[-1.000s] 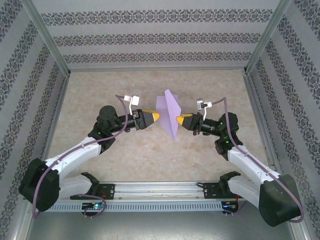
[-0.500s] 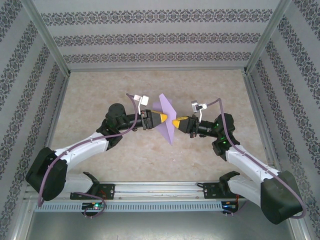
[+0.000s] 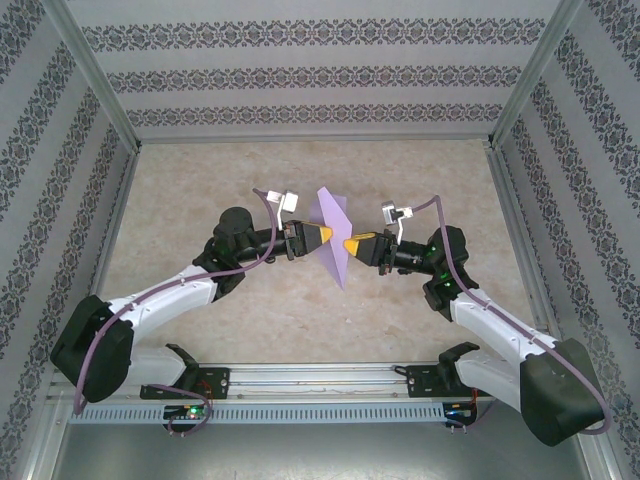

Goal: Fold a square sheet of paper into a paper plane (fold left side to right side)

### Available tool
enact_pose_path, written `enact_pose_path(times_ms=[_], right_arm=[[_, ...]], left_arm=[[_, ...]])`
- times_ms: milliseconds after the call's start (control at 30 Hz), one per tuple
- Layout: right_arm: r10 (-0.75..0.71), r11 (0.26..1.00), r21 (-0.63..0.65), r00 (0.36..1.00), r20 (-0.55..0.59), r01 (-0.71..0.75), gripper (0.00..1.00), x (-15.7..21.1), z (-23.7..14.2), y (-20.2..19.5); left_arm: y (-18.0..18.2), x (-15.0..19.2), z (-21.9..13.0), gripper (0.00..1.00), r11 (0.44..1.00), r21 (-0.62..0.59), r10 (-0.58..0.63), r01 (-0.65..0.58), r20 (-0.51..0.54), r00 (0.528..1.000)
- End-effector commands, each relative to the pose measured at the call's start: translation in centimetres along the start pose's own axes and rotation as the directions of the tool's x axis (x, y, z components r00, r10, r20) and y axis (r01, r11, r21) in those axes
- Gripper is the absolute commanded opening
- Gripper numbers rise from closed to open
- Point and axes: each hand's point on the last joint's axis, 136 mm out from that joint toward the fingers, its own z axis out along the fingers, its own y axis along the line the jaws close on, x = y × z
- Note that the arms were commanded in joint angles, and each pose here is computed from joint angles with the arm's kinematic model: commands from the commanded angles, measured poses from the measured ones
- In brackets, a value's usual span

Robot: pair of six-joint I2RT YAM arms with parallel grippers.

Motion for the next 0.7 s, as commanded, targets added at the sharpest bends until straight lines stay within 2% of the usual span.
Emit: enact_pose_path(times_ms=[0, 167, 267, 367, 567, 667], right_arm=[[-0.043, 0.999, -0.023, 0.999, 0.016, 0.043, 0.0, -0.3, 0.1, 0.7], [-0.041, 0.999, -0.016, 0.999, 0.027, 0.041, 0.0, -0.6, 0.1, 0.9], [-0.04, 0.999, -0.009, 0.999, 0.036, 0.04, 0.08, -1.0, -0.2, 1.3], [-0.042, 0.999, 0.037, 0.997, 0.072, 0.04, 0.25, -1.7, -1.2, 1.2], [0.007, 0.974, 0.224, 0.989, 0.148, -0.04, 0.59, -0.9, -4.4, -1.7], [0.037, 0.966, 0.247, 0.986, 0.162, -0.077, 0.73, 0.0, -5.1, -2.1]], left_arm=[[-1.5, -0.9, -0.3, 0.11, 0.998, 0.011, 0.058, -0.058, 0.03, 0.998], [-1.5, -0.9, -0.5, 0.03, 0.998, 0.007, 0.062, -0.062, 0.046, 0.997], [-1.5, -1.0, -0.7, 0.02, 0.998, 0.0, 0.068, -0.068, 0.057, 0.996], [-1.3, -1.1, -0.8, 0.0, 0.997, -0.014, 0.076, -0.075, 0.071, 0.995], [-1.5, -1.1, -1.0, 0.0, 0.996, -0.012, 0.089, -0.089, 0.089, 0.992], [-1.6, -1.2, -1.0, 0.0, 0.996, -0.012, 0.092, -0.092, 0.091, 0.992]])
